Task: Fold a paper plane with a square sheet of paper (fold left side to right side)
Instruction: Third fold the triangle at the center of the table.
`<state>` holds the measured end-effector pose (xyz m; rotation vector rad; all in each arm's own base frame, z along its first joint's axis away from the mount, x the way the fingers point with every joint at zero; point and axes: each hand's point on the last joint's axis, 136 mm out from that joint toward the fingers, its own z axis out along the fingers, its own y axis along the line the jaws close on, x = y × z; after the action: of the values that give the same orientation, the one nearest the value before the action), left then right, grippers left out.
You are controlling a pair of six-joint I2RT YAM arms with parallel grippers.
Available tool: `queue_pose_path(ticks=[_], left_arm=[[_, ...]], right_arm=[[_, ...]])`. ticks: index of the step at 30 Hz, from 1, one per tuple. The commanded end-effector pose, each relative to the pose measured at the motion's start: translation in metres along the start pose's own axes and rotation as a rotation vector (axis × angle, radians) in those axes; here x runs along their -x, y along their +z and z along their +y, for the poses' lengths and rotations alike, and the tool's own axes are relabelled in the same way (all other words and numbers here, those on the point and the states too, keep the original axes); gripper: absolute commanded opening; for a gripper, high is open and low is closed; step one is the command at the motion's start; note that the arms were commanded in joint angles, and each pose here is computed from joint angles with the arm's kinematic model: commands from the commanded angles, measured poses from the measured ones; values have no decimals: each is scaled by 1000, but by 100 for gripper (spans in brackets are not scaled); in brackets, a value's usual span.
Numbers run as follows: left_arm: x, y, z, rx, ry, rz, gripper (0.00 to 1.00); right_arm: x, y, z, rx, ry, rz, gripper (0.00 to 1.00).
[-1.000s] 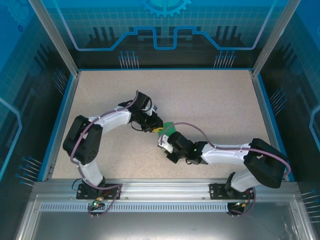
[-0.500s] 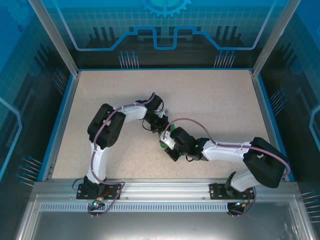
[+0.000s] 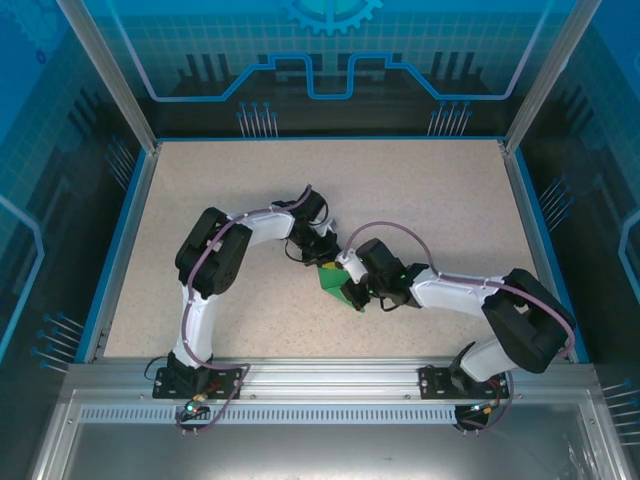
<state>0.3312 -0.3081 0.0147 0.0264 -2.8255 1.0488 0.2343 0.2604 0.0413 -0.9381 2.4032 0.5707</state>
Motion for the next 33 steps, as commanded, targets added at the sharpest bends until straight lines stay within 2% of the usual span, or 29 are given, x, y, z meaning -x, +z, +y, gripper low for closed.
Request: queue_pose_path(ticks=[1, 14, 33], left_arm=[[-17, 17, 28, 103, -35, 60, 9], [-19, 17, 32, 111, -36, 60, 8], [-20, 16, 32, 114, -36, 59, 8]], right_arm=[[0, 2, -6, 7, 60, 33, 0], [-4, 12, -25, -34, 121, 73, 0], [-9, 17, -32, -48, 142, 103, 0]])
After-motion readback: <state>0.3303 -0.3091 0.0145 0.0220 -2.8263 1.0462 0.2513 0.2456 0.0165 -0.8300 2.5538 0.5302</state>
